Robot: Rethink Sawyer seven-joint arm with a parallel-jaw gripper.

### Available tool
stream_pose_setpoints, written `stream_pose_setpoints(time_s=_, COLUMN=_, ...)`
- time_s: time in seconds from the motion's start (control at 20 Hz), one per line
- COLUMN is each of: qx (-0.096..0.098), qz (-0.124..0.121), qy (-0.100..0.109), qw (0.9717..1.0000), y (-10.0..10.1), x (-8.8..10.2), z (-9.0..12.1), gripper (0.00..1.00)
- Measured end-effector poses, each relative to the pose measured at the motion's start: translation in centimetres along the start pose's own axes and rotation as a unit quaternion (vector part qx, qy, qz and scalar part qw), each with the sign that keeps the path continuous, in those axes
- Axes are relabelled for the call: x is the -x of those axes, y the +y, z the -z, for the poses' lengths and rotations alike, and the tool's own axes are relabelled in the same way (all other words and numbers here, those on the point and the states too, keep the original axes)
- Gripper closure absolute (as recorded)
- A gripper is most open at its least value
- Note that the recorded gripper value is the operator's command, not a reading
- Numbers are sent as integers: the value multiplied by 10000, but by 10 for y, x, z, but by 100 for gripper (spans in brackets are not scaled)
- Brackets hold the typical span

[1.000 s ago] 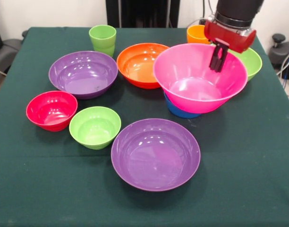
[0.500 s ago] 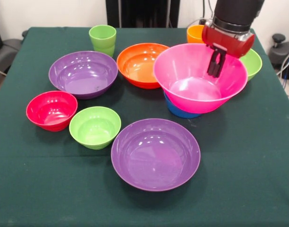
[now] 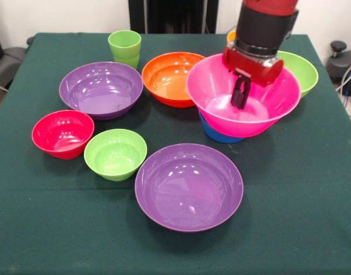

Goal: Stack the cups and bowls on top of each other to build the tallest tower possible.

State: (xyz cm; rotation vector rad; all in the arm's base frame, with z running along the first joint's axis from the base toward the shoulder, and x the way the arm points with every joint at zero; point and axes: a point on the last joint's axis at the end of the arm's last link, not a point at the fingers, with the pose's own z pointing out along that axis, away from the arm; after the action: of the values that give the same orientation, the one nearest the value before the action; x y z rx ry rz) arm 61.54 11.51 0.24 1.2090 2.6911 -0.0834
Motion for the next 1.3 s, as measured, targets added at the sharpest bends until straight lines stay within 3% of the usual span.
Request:
stream_pose_setpoints(time_s=0.25, qx=49, qz=26, qy=-99, qw=9999, y=-10, x=2, z=-18, gripper=100)
stream_pose_setpoints(time_s=0.4, qx=155, qz=78, qy=-203, qw=9996, y=-13, x=7, z=-15, gripper=100)
stream_pose_setpoints(time_s=0.6, qx=102, qz=117, qy=-162, qw=9997, y=-29, x=6, z=-12, gripper=100)
stream_pose_setpoints(time_s=0.9, qx=-126, qz=150, qy=63, qw=9998, y=-70, x=-20, z=13, gripper=100)
stream_pose_setpoints(time_s=1.3, qx=-181, qz=139, qy=234, qw=9995, y=-88, x=-42, z=37, gripper=100)
